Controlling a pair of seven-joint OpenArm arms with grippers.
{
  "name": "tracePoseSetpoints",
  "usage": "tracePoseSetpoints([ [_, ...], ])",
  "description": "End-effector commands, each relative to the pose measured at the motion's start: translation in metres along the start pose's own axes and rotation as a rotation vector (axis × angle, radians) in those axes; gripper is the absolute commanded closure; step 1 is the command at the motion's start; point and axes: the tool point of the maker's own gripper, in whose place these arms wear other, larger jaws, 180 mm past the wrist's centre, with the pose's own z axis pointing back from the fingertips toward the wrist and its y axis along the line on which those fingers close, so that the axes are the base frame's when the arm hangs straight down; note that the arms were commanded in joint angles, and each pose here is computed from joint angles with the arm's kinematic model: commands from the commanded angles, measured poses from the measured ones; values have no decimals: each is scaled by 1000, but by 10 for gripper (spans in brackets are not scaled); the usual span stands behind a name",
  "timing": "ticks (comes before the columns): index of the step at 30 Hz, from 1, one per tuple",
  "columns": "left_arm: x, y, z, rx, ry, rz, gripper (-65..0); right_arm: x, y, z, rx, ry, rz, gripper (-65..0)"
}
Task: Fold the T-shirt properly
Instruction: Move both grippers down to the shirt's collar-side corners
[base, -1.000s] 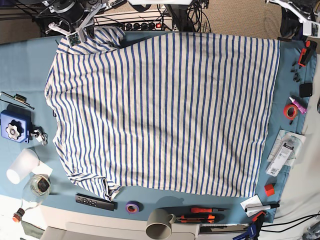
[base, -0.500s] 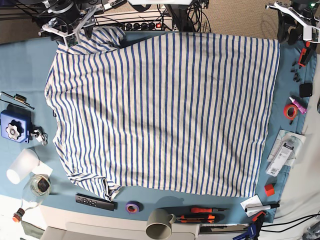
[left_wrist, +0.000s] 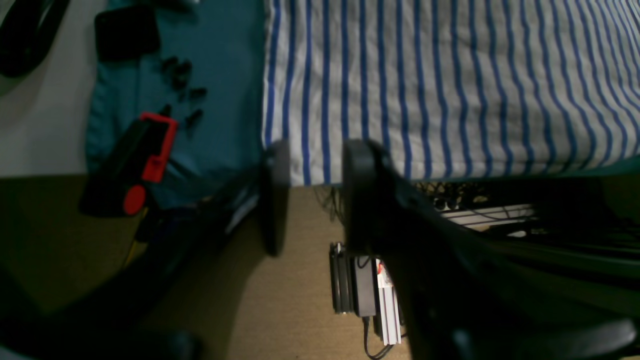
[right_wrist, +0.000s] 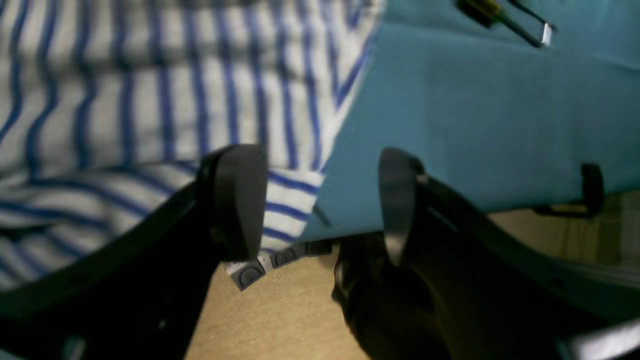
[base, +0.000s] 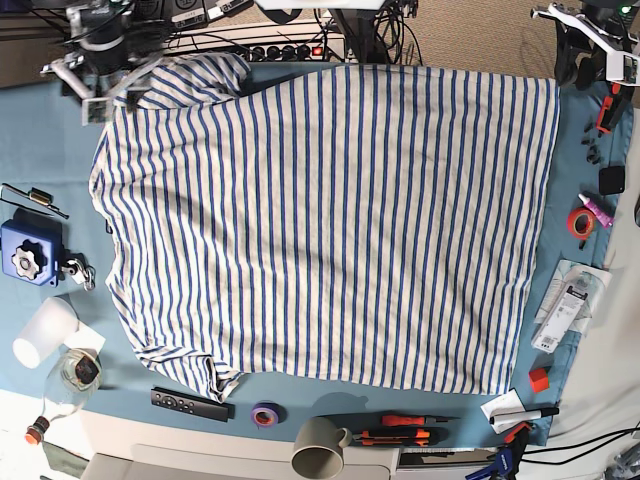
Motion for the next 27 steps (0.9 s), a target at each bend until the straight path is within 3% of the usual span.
tracePoseSetpoints([
  [1,8,-2,3,-8,-28,-11,-194,-1,-11,-2,-26,0,-2,-353],
  [4,9,-2,3,-9,-33,-9,-194,-25,-20,-16,-4,73,-41,-353],
  [8,12,-2,1,-10,-44,-10,-194,-49,-4,-30,142,150,-105,-352],
  [15,13,-2,0,-10,-50,-10,-194,-65,36,-27,331,173,-190,-352],
  [19,13,-2,0,-12,-49,-9,-194,-70,41,-39,343,181,-237,-352],
  [27,13,-2,0,-12,-49,-9,-194,-101,64,-53,465,284,-334,-352],
])
